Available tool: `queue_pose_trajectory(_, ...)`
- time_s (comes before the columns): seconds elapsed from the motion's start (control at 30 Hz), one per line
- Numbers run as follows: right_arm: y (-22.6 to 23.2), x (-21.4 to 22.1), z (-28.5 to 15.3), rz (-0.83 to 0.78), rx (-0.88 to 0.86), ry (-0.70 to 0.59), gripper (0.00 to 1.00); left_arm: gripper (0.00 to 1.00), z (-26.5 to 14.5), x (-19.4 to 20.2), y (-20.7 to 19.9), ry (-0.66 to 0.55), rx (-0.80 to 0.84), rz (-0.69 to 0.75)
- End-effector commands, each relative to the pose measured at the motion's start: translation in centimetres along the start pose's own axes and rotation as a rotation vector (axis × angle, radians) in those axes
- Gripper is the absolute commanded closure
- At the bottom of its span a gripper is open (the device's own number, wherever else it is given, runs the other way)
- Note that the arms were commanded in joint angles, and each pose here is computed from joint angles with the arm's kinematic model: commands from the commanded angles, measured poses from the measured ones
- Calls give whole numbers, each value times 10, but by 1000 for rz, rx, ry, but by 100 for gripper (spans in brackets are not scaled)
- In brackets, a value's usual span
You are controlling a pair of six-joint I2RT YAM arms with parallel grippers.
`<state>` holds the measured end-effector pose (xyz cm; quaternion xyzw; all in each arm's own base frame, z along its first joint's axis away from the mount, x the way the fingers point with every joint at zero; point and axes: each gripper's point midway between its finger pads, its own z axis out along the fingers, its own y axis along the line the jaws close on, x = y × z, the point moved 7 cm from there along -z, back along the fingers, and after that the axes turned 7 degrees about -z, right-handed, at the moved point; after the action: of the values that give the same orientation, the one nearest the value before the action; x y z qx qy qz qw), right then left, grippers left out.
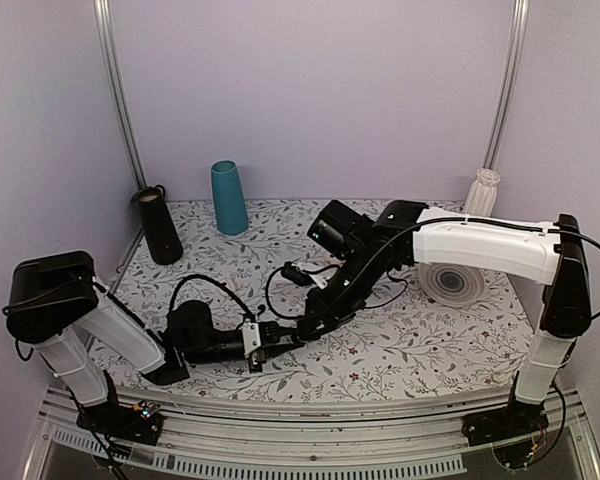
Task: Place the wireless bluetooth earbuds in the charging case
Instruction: Insert the left earbud into the left side groove of the charging case.
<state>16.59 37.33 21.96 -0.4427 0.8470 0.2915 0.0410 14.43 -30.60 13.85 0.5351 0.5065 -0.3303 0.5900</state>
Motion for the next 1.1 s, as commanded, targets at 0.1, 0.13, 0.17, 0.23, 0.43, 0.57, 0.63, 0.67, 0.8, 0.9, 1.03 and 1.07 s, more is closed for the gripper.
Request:
queue_pose_trajectory(0.1, -2, -19, 6, 38, -7, -56, 87, 100, 6, -37, 3, -193, -32, 5)
queue_pose_trajectory(0.13, -3, -19, 6, 45, -7, -55, 87, 100, 7, -38, 3, -195, -35, 4)
queue_pose_trajectory(0.17, -3, -19, 5, 47, -7, -58, 87, 100, 7, -37, 4, -192, -35, 2)
queue_pose_trajectory(0.23, -5, -20, 5, 61, -6, -58, 87, 100, 8, -37, 4, -193, -34, -1)
queue_pose_trajectory(0.43, -8, -21, 5, 91, -2, -48, 86, 100, 12, -37, 5, -205, -43, -15)
queue_pose_trajectory(0.57, -10, -21, 4, 112, 3, -47, 84, 100, 15, -35, 7, -203, -56, -32)
queue_pose_trajectory(0.63, -11, -22, 4, 119, 6, -46, 82, 100, 17, -35, 8, -206, -61, -42)
queue_pose_trajectory(0.67, -12, -22, 4, 123, 7, -46, 82, 100, 17, -35, 8, -208, -62, -45)
queue_pose_trajectory(0.8, -14, -23, 2, 137, 18, -47, 82, 100, 19, -34, 9, -211, -68, -57)
queue_pose_trajectory(0.9, -15, -24, 2, 144, 22, -49, 75, 100, 19, -33, 9, -211, -67, -65)
queue_pose_trajectory(1.03, -16, -24, 1, 151, 26, -49, 71, 100, 21, -32, 9, -211, -68, -73)
queue_pose_trajectory(1.07, -16, -24, 1, 150, 26, -51, 71, 100, 21, -32, 9, -213, -68, -74)
